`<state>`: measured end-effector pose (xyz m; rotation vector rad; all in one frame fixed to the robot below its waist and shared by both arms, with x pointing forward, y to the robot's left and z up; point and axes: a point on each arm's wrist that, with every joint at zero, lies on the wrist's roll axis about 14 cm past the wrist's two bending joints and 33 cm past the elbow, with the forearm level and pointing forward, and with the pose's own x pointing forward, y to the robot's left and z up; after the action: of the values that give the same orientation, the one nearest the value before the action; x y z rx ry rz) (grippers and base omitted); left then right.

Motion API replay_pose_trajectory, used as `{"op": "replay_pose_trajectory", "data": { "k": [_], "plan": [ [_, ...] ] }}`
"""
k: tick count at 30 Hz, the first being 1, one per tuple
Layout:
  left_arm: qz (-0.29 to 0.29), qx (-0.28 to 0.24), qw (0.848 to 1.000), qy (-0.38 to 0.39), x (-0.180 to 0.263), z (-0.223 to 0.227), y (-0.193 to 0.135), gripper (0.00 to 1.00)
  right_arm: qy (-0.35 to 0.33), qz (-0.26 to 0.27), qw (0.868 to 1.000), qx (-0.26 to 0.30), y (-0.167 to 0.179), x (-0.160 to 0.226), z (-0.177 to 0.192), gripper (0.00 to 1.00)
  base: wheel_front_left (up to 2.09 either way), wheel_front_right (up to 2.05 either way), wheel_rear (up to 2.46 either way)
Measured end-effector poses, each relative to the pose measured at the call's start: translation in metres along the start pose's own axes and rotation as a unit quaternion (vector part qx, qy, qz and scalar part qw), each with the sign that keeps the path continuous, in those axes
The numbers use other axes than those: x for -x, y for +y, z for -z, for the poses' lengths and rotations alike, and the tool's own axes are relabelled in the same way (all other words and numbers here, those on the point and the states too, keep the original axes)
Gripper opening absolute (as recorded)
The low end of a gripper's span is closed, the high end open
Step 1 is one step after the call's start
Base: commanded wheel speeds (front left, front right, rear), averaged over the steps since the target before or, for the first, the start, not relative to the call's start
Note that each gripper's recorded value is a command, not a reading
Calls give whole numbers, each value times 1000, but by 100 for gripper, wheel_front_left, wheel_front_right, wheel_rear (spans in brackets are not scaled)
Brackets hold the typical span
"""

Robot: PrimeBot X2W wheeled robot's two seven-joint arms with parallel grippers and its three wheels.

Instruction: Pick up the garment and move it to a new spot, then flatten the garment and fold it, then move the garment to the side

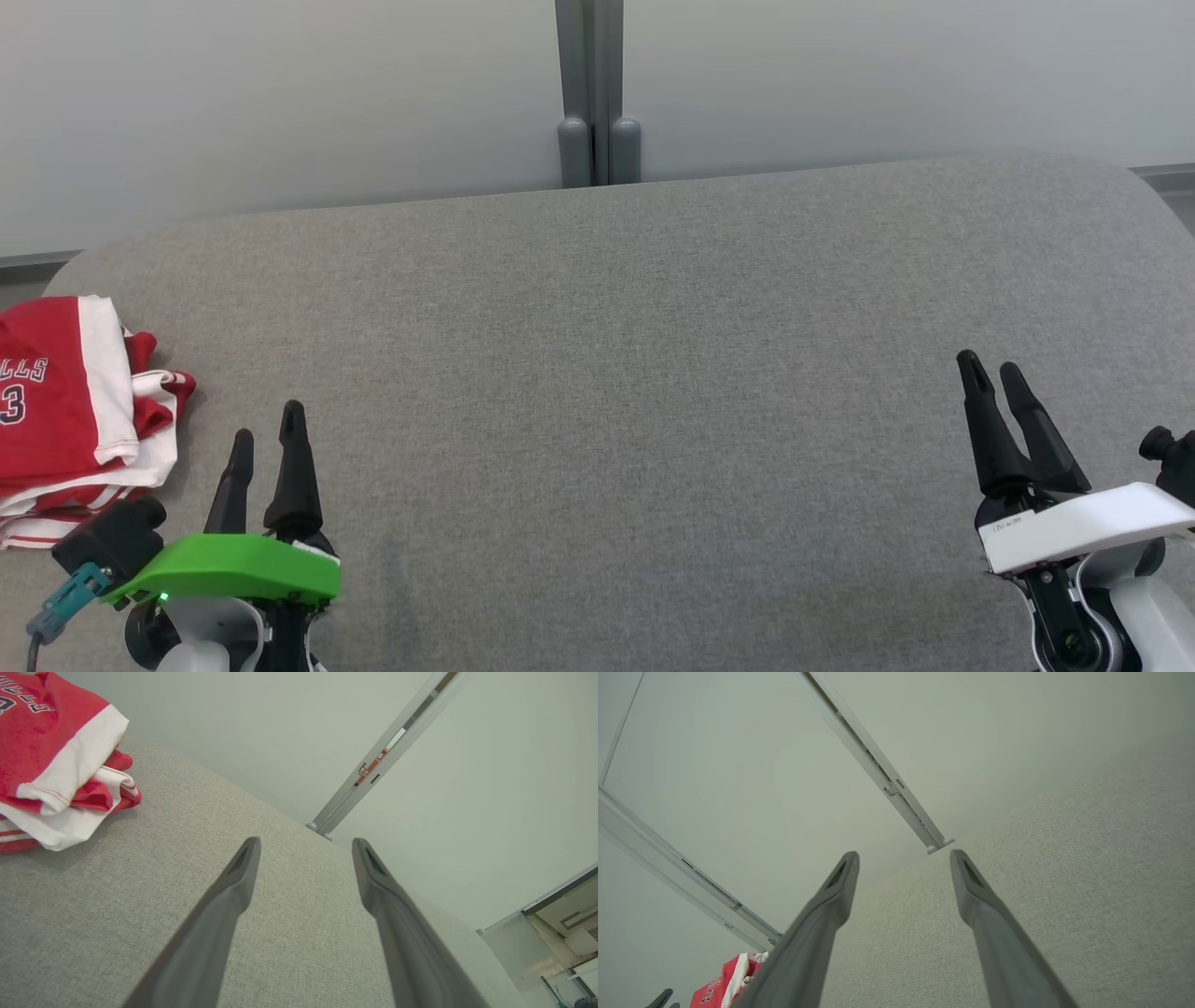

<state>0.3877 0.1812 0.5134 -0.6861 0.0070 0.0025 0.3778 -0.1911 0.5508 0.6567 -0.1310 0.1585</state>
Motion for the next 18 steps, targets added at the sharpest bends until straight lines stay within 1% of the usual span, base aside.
{"op": "replay_pose_trajectory", "data": {
  "k": [5,6,18],
  "plan": [
    [4,-33,999,1,1,2,-1,100,2,0,1000,31,0,1,0,100,0,0,0],
    [6,-46,999,1,1,3,-1,100,2,0,999,42,0,1,0,100,0,0,0],
    [13,-115,993,8,3,13,-1,100,12,5,995,96,-1,5,6,100,0,0,0]
  ]
}}
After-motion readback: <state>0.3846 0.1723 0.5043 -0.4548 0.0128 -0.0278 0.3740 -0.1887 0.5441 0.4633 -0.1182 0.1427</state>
